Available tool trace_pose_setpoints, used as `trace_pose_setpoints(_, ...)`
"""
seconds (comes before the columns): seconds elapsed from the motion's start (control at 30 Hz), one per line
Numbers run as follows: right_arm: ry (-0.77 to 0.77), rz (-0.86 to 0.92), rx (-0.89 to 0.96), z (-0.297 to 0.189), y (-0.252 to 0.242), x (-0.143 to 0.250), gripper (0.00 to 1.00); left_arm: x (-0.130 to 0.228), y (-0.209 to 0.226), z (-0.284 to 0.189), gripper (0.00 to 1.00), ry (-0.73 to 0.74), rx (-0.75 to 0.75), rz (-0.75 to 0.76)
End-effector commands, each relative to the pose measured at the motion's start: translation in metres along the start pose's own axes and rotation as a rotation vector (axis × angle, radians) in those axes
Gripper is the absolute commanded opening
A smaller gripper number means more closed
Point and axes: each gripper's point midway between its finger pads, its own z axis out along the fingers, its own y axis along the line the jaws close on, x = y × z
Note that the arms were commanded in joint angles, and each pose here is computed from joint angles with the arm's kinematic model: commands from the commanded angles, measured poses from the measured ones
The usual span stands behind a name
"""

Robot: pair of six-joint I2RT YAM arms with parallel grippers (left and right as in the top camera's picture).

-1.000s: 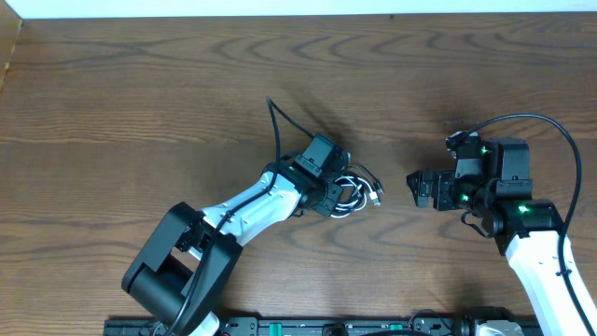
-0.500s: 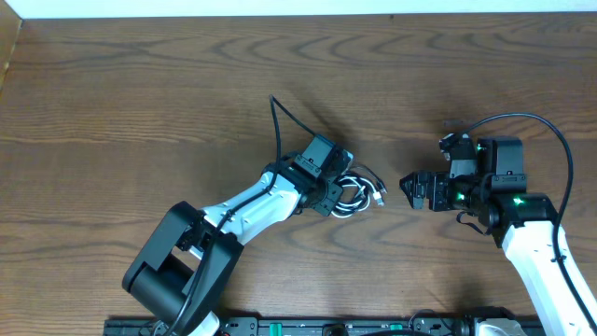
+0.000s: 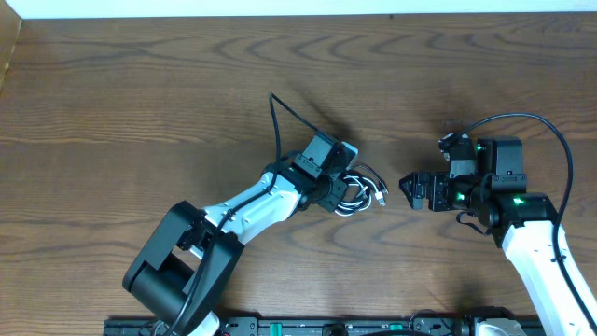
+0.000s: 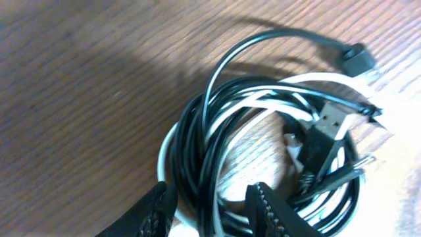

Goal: Untangle cables
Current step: 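Close the left gripper on the cable bundle's edge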

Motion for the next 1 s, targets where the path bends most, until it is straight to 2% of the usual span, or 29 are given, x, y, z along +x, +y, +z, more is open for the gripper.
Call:
trace_pose_setpoints(0.0, -0.009, -0.004, -0.017, -0.002, 0.005, -0.005, 0.99, 0.006, -0.004, 0.007, 0.4, 0.015, 0.027, -0.017)
trace_pose_setpoints(0.33, -0.009, -0.004, -0.017, -0.002, 0.005, -0.005, 0.99, -0.001, -0.004, 0.007, 0.39, -0.013, 0.022, -0.013)
trace_pose_setpoints(0.43, -0.008, -0.004, -0.017, -0.002, 0.005, -0.005, 0.99, -0.002, 0.004, 0.008, 0.36, -0.021, -0.02, -0.013)
trace_pose_setpoints(0.83, -0.005, -0.003, -0.017, -0.002, 0.005, -0.004, 0.99, 0.013, 0.012, 0.023, 0.35, 0.032, -0.051, -0.059)
trace_pose_setpoints(0.97, -0.006, -0.003, -0.017, -0.002, 0.005, -0.004, 0.99, 0.014, 0.012, 0.025, 0.24, 0.036, -0.052, -0.06)
